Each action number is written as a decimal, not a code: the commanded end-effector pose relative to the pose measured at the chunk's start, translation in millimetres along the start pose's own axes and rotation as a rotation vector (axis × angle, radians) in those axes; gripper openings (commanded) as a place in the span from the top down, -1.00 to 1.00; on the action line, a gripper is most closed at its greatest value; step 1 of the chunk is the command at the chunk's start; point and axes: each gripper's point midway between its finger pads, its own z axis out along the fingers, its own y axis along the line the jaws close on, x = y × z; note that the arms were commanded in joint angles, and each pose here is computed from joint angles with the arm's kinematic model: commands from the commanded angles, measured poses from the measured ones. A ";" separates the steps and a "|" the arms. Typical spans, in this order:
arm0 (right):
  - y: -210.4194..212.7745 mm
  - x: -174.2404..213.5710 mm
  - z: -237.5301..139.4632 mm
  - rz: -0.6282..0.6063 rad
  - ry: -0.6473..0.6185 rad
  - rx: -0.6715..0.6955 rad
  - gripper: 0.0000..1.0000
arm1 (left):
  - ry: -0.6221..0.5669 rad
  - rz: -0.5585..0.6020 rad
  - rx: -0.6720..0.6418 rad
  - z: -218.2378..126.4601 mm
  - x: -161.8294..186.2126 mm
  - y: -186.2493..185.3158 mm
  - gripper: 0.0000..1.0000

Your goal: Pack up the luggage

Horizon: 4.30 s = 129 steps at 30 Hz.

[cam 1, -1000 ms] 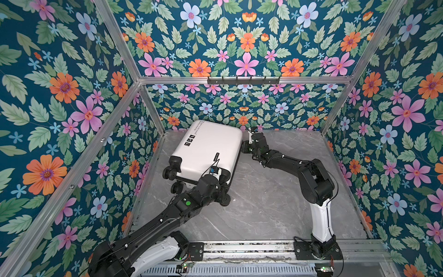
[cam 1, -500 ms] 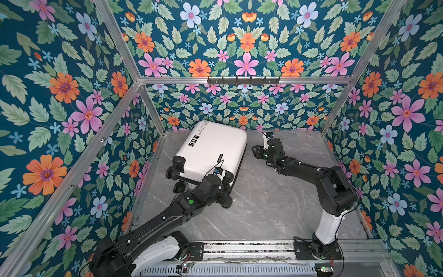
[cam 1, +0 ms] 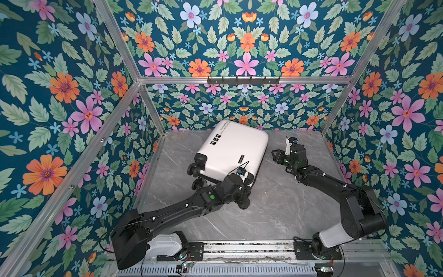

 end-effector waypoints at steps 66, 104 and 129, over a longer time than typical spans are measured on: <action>-36.1 74.7 -120.1 0.002 0.109 0.064 -0.23 | -0.219 -0.311 -0.469 -33.5 -101.7 191.0 -0.64; -73.2 -30.5 -69.5 0.285 -0.037 0.131 -0.37 | -0.463 -0.781 -0.157 -78.5 -33.0 167.4 -0.75; -56.3 2.5 -0.9 0.470 0.078 -0.030 -0.12 | -0.499 -0.693 -0.284 -112.5 -33.7 175.1 -0.74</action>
